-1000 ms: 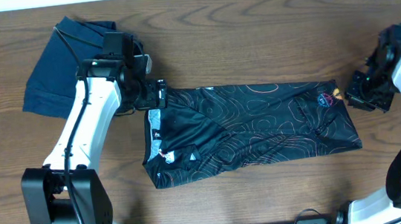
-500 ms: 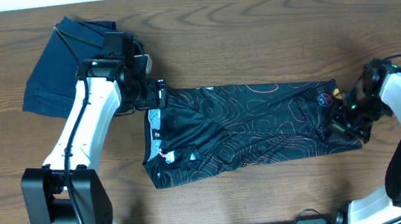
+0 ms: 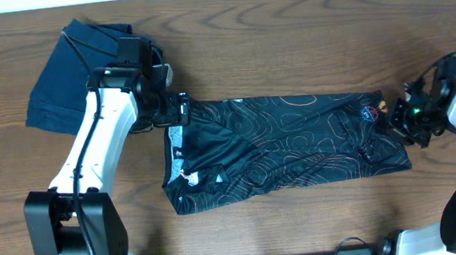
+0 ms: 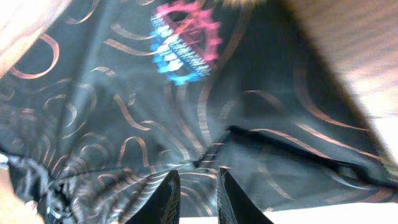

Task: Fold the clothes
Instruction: 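Fold the jersey strip's right end leftward with the right gripper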

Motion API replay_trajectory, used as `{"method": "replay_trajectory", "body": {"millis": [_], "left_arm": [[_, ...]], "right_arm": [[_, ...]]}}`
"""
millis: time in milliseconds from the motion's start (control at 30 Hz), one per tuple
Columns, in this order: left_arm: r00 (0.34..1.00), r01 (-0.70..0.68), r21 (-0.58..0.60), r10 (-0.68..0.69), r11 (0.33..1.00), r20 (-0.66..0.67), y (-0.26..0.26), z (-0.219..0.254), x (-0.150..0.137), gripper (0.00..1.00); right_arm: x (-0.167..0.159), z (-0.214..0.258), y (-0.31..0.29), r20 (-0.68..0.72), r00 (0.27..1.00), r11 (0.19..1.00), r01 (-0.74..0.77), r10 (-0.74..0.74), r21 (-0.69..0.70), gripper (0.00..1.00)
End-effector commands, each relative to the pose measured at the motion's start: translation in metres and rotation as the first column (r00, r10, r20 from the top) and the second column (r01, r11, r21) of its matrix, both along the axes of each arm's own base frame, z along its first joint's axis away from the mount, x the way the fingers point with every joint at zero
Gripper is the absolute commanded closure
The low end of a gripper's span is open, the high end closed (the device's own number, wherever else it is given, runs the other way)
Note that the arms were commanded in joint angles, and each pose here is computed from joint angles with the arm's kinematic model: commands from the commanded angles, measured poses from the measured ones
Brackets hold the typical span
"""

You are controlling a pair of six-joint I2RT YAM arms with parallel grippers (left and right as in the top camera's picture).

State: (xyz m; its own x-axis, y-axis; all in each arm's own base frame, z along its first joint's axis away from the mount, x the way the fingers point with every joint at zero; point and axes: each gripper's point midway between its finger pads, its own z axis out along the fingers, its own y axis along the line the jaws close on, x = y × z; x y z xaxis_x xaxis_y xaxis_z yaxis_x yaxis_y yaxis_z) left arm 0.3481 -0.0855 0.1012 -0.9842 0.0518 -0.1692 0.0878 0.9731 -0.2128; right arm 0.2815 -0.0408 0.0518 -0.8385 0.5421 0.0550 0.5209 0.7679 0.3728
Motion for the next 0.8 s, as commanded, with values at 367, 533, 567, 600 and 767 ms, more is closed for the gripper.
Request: {"method": "replay_trajectory", "body": {"millis": [367, 533, 567, 600, 767], "left_arm": [[1.000, 0.002, -0.007, -0.002, 1.000, 0.019, 0.000, 0.006, 0.002, 0.12], [1.000, 0.002, -0.007, -0.002, 1.000, 0.020, 0.000, 0.006, 0.002, 0.12], [1.000, 0.002, -0.007, -0.002, 1.000, 0.020, 0.000, 0.006, 0.002, 0.12], [1.000, 0.002, -0.007, -0.002, 1.000, 0.020, 0.000, 0.006, 0.002, 0.12], [1.000, 0.002, -0.007, -0.002, 1.000, 0.018, 0.000, 0.006, 0.002, 0.12]], "right_arm": [[-0.068, -0.041, -0.014, -0.280, 0.948, 0.984, 0.115, -0.150, -0.139, 0.95], [-0.089, -0.026, 0.017, -0.340, 0.940, 0.999, 0.045, -0.035, 0.020, 0.96], [-0.087, -0.024, 0.021, -0.327, 0.945, 0.998, 0.046, -0.029, 0.044, 0.95], [-0.084, -0.021, 0.024, -0.306, 0.952, 0.997, 0.050, -0.027, 0.067, 0.95], [-0.028, 0.006, 0.025, 0.024, 0.999, 0.995, -0.034, 0.032, 0.089, 0.93]]}}
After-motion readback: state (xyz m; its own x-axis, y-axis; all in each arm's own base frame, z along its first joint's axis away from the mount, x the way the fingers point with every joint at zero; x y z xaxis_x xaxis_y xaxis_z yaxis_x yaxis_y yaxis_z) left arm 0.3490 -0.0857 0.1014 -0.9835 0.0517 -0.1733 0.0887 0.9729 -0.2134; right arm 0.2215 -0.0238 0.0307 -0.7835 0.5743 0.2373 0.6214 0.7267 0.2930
